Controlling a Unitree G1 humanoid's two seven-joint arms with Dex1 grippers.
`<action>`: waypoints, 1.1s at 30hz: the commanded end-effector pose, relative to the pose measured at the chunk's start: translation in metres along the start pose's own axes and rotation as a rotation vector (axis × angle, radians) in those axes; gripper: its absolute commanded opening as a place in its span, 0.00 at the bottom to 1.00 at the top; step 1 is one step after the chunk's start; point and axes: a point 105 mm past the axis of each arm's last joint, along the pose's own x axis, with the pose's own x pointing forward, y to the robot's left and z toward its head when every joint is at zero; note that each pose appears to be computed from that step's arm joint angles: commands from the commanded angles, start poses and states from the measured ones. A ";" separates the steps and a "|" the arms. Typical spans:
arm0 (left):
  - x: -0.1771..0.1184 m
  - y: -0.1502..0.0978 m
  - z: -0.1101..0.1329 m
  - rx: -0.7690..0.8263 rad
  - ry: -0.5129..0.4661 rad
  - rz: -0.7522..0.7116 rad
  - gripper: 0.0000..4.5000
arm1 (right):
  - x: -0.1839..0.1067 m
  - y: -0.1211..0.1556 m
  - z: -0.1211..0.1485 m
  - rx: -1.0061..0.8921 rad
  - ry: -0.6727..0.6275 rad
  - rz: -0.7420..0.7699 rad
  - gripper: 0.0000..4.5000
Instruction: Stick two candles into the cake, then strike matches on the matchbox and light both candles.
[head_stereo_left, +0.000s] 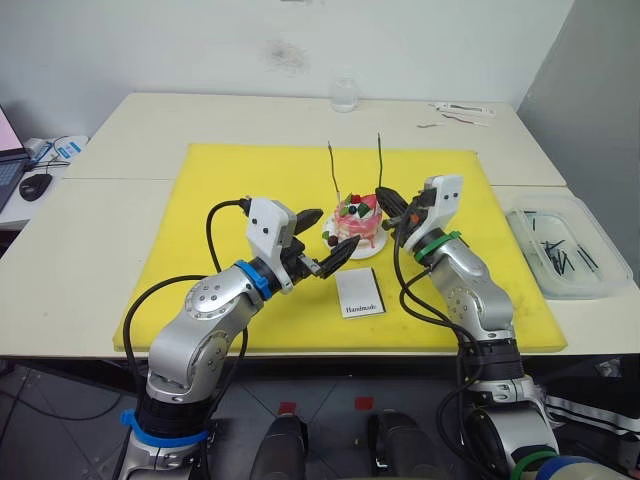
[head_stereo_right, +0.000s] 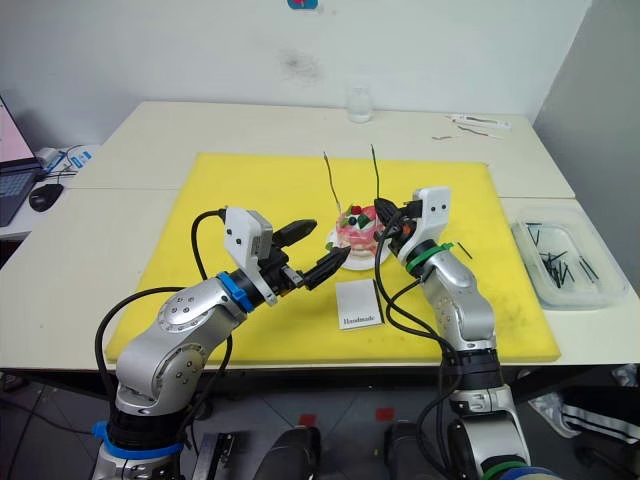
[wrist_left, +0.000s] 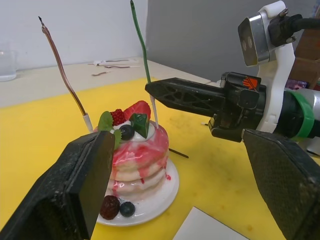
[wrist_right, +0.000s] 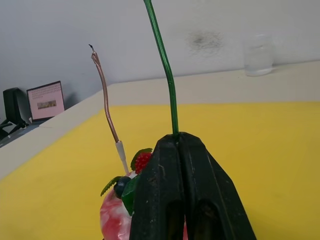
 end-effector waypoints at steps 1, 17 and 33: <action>-0.001 -0.006 0.015 0.031 -0.050 -0.022 1.00 | 0.000 -0.001 0.010 -0.024 -0.040 0.000 0.00; 0.001 -0.005 0.014 0.025 -0.049 -0.018 1.00 | -0.003 -0.003 -0.001 -0.007 -0.016 -0.025 0.00; 0.004 -0.005 0.016 0.021 -0.059 -0.019 1.00 | -0.013 0.009 -0.003 0.006 -0.035 0.004 0.00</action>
